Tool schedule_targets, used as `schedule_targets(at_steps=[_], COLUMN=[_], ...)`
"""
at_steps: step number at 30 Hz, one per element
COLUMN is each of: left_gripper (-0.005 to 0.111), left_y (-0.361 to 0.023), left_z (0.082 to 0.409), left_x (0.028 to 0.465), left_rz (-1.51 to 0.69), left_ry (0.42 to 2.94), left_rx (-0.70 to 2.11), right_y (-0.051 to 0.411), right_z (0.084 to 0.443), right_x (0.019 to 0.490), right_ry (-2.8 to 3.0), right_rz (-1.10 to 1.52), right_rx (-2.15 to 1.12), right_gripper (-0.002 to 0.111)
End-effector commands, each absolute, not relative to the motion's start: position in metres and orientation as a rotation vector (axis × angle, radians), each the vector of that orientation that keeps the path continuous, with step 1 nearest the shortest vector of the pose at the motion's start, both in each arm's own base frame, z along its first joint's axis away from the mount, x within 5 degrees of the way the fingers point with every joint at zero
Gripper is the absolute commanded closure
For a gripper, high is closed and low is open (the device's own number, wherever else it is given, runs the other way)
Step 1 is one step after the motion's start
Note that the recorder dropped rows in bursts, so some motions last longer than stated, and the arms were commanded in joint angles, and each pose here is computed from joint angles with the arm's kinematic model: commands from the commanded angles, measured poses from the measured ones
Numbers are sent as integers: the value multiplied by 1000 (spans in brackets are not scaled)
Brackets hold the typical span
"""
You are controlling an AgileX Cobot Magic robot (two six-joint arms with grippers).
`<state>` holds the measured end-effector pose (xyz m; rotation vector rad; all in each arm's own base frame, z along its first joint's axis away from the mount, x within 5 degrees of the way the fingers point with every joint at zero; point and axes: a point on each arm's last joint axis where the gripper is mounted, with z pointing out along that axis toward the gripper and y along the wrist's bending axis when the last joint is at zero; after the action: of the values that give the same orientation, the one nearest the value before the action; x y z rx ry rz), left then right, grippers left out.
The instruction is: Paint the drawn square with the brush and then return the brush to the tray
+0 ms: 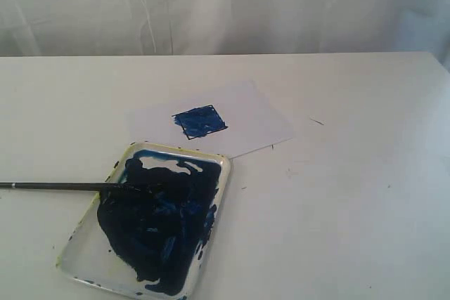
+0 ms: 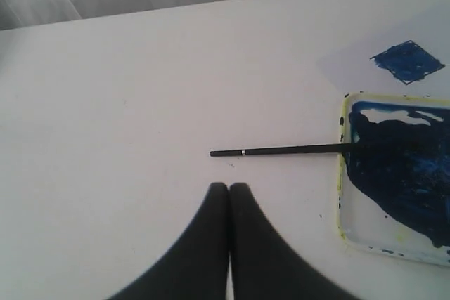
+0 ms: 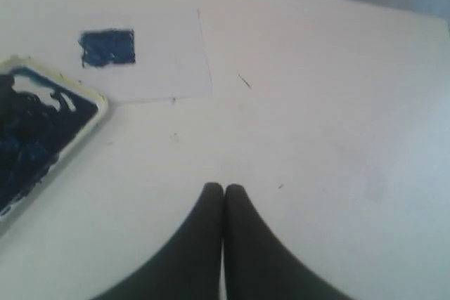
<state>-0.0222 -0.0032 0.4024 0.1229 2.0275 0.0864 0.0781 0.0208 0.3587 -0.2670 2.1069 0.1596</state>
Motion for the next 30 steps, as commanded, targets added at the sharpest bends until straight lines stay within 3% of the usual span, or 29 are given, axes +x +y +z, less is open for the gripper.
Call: schedule_targets(at_steps=[1, 10, 14, 23, 30], left_gripper=[107, 107, 107, 107, 107], left_y=[-5, -7, -7, -5, -9], left_z=[394, 375, 372, 344, 270], left_x=[-50, -104, -105, -55, 17], left_rz=[77, 91, 94, 89, -42], left_ry=[1971, 1809, 1845, 1867, 1858], left_rx=[129, 124, 125, 118, 80], right_y=[13, 2, -2, 0, 7], right_z=[355, 345, 343, 328, 291], right_x=[49, 6, -7, 1, 33], right_ry=[1976, 1733, 1605, 1524, 1322], right_rz=[191, 178, 174, 185, 173], right_rx=[-209, -190, -177, -165, -161], right_gripper=[108, 108, 108, 108, 108])
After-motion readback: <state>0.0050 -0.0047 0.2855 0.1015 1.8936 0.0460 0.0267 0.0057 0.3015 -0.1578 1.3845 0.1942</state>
